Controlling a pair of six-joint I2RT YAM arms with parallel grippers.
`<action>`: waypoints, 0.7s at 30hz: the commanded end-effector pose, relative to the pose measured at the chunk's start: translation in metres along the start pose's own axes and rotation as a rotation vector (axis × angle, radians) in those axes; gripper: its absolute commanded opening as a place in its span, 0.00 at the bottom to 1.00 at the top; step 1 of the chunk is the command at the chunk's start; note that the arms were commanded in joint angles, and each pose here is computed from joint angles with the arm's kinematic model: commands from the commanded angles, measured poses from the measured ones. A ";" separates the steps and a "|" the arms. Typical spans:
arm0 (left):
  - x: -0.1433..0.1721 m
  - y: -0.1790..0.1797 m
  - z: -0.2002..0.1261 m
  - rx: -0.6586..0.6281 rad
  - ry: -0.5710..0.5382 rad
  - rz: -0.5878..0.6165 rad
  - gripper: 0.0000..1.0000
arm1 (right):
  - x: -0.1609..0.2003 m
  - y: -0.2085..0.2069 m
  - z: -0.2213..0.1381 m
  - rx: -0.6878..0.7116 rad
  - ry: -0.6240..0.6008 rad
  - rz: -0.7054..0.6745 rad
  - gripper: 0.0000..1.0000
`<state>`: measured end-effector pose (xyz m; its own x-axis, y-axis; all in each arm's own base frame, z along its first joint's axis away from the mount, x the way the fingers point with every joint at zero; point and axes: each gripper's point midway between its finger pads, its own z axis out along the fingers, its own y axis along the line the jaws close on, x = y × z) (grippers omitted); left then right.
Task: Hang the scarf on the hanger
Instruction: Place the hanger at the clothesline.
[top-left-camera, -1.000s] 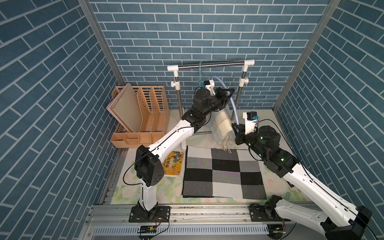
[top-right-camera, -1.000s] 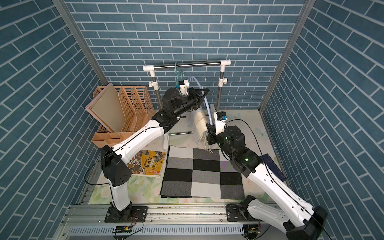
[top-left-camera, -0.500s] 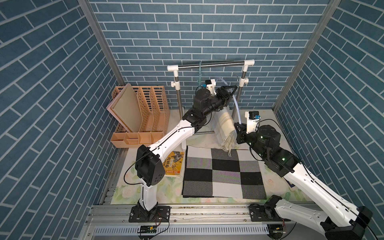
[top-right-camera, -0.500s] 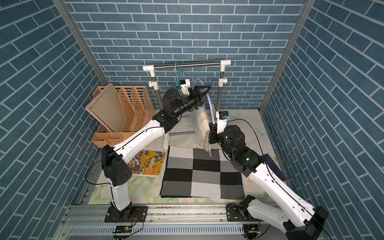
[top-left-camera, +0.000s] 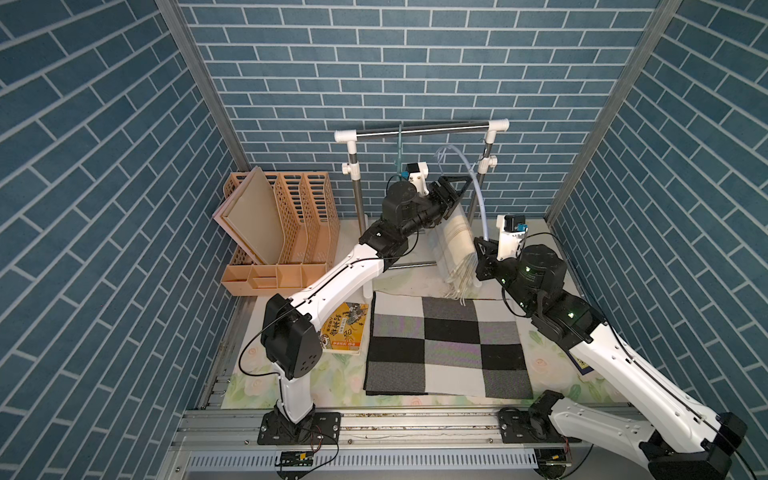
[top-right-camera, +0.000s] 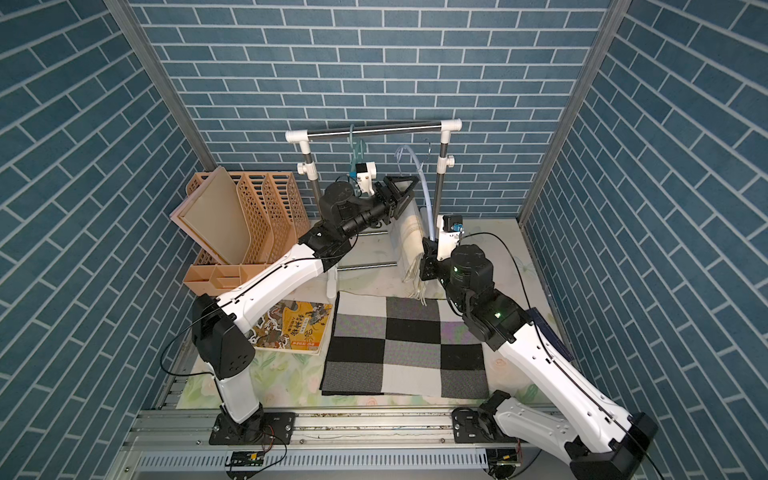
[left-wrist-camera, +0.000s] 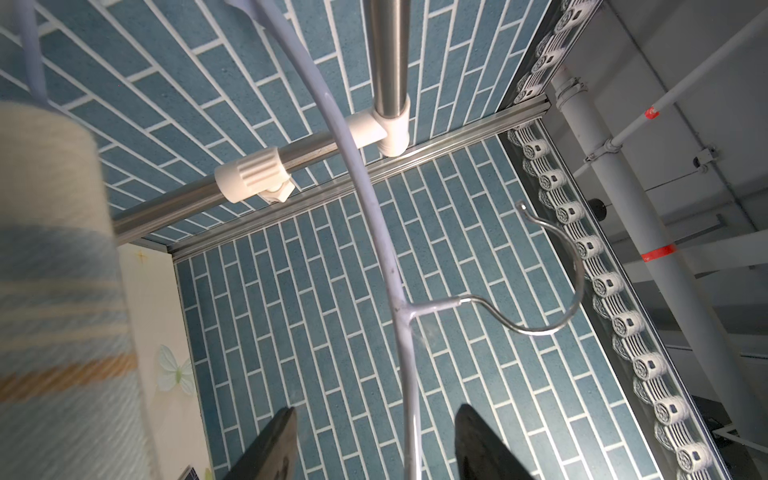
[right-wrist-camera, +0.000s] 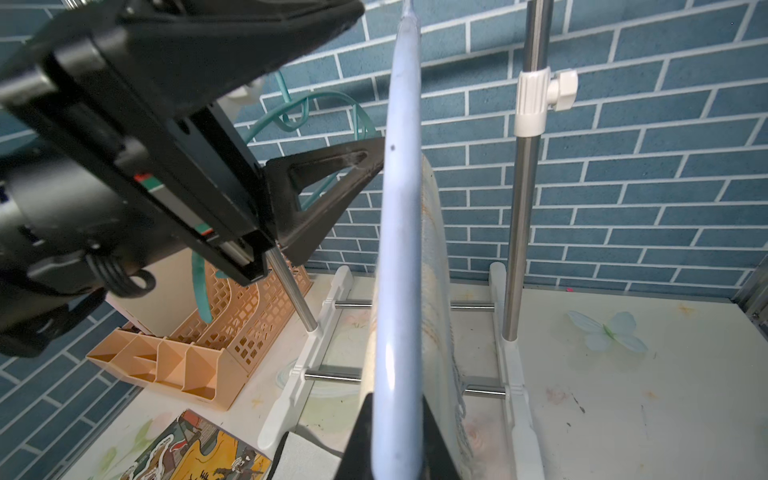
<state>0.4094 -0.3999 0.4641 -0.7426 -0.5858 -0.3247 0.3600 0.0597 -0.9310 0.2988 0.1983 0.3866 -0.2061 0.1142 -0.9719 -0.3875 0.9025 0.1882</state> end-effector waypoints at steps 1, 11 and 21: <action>-0.004 -0.026 -0.013 0.033 -0.001 0.054 0.64 | -0.059 0.004 -0.011 0.002 -0.171 0.034 0.00; -0.007 -0.069 -0.054 -0.008 0.001 0.225 0.68 | -0.070 0.004 0.017 0.051 -0.116 0.017 0.00; -0.019 -0.076 -0.156 -0.139 -0.169 0.473 0.70 | -0.083 0.001 0.042 0.073 -0.084 0.042 0.00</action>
<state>0.3101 -0.2911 0.5257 -0.5145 -0.5942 -0.6183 0.5497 0.3249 -0.7696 0.3518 0.2130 0.4068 -0.2577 0.0770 -0.9632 -0.3074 0.9385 0.1572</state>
